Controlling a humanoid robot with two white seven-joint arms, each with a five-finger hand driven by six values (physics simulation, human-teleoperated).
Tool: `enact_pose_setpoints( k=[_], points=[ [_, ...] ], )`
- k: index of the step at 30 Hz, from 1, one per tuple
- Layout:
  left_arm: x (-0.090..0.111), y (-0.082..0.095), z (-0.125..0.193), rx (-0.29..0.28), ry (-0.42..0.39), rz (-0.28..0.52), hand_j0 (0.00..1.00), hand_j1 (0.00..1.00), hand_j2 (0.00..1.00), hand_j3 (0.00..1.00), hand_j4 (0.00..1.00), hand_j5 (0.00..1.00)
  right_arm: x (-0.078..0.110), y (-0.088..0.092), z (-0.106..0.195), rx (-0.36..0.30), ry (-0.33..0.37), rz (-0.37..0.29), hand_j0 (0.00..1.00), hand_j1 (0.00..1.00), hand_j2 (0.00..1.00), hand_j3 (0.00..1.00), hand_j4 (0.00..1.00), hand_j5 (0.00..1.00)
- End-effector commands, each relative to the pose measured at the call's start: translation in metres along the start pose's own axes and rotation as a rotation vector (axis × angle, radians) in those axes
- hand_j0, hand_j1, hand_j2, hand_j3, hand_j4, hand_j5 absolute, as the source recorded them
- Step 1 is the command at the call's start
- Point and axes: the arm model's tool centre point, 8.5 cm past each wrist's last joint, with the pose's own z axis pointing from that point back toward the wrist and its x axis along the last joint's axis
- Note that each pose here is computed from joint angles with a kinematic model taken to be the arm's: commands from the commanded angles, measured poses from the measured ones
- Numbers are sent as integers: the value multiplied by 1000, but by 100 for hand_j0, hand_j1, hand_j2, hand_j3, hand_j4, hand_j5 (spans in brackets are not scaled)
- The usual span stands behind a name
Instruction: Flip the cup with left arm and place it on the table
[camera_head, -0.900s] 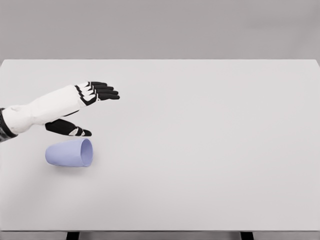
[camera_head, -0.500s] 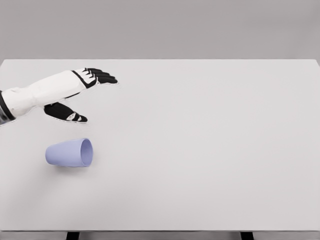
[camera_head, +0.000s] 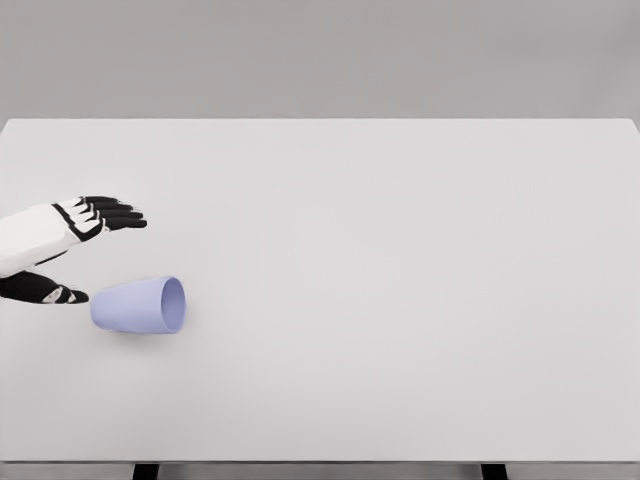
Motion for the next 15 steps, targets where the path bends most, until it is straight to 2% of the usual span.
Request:
enact_pose_setpoints(
  k=[1, 2, 3, 4, 5, 6, 8, 14, 15],
  points=[
    [4, -9, -10, 46, -28, 60, 100, 100, 100, 100, 100, 100, 0, 0, 0, 0, 0, 1, 100, 100, 100, 100, 100, 100],
    [6, -19, -13, 43, -38, 92, 100, 100, 100, 100, 100, 100, 0, 0, 0, 0, 0, 0, 100, 100, 100, 100, 100, 100],
    [7, -22, -16, 69, -45, 148, 100, 100, 100, 100, 100, 100, 0, 0, 0, 0, 0, 0, 100, 100, 100, 100, 100, 100],
    [7, -26, -15, 67, -48, 239, 100, 100, 100, 100, 100, 100, 0, 0, 0, 0, 0, 0, 100, 100, 100, 100, 100, 100],
    [10, -37, -14, 0, -67, 347, 100, 100, 100, 100, 100, 100, -1, 0, 0, 0, 1, 0, 100, 100, 100, 100, 100, 100],
    [10, -37, -15, -2, -76, 374, 100, 100, 100, 100, 100, 100, 0, 0, 0, 0, 0, 0, 100, 100, 100, 100, 100, 100],
    [13, -41, -19, 17, -89, 398, 100, 100, 100, 100, 100, 100, 0, 0, 0, 0, 0, 0, 100, 100, 100, 100, 100, 100],
    [13, -46, -21, 18, -92, 412, 100, 100, 100, 100, 100, 100, 0, 0, 0, 0, 0, 0, 100, 100, 100, 100, 100, 100],
    [10, -50, -22, 1, -50, 423, 100, 100, 100, 100, 100, 100, 0, 0, 0, 0, 0, 0, 100, 100, 100, 100, 100, 100]
  ],
)
